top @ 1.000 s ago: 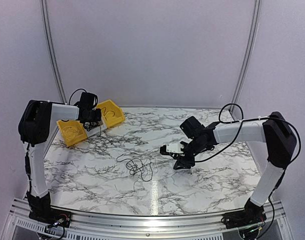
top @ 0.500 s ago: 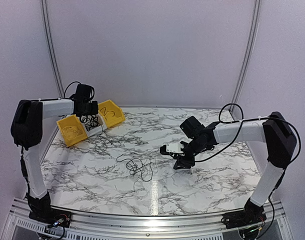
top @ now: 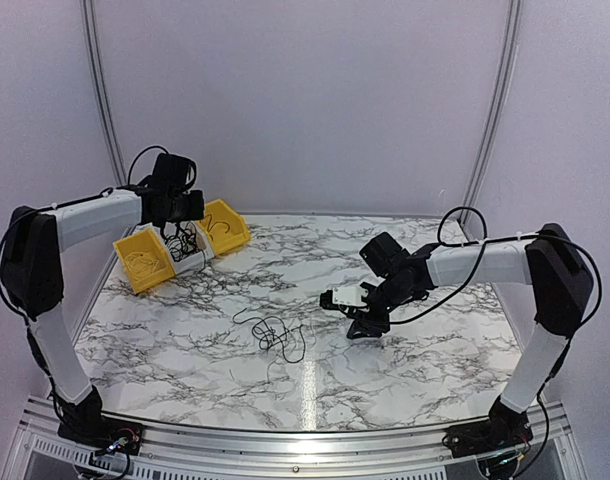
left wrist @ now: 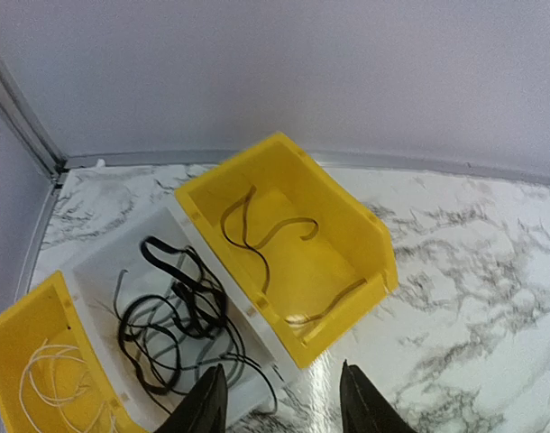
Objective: Untangle the cables
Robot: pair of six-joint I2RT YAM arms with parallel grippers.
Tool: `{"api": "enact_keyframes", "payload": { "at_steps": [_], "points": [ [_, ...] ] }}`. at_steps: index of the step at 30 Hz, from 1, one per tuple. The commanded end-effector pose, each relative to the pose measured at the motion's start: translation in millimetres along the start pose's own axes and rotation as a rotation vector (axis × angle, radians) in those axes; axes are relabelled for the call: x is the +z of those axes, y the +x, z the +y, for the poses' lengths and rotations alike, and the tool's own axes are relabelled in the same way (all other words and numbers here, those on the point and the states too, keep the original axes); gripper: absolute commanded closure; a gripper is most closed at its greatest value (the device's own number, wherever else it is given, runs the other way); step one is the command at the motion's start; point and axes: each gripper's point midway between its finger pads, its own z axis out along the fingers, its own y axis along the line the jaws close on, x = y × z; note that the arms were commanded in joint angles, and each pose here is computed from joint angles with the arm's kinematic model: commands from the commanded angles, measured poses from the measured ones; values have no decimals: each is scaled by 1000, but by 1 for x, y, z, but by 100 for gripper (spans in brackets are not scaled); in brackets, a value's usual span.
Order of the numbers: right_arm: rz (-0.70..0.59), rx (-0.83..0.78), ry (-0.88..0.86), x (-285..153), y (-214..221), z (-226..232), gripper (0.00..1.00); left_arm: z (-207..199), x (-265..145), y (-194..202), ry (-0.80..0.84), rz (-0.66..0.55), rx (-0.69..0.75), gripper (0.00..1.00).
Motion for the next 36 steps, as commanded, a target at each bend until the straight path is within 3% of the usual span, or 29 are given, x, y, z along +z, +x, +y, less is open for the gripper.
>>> {"api": "enact_keyframes", "payload": {
  "at_steps": [1, 11, 22, 36],
  "points": [
    [-15, -27, 13, -5, -13, -5, 45, -38, -4, 60, -11, 153, 116, 57],
    [-24, -33, 24, -10, -16, -6, 45, -45, 31, 126, -134, 320, 21, 51],
    [-33, -41, 27, -14, -19, -5, 45, -25, 59, 133, -290, 296, 52, 56],
    [-31, -44, 26, -14, -19, -4, 45, -5, 69, 143, -354, 312, 45, 62]
  ]
}}
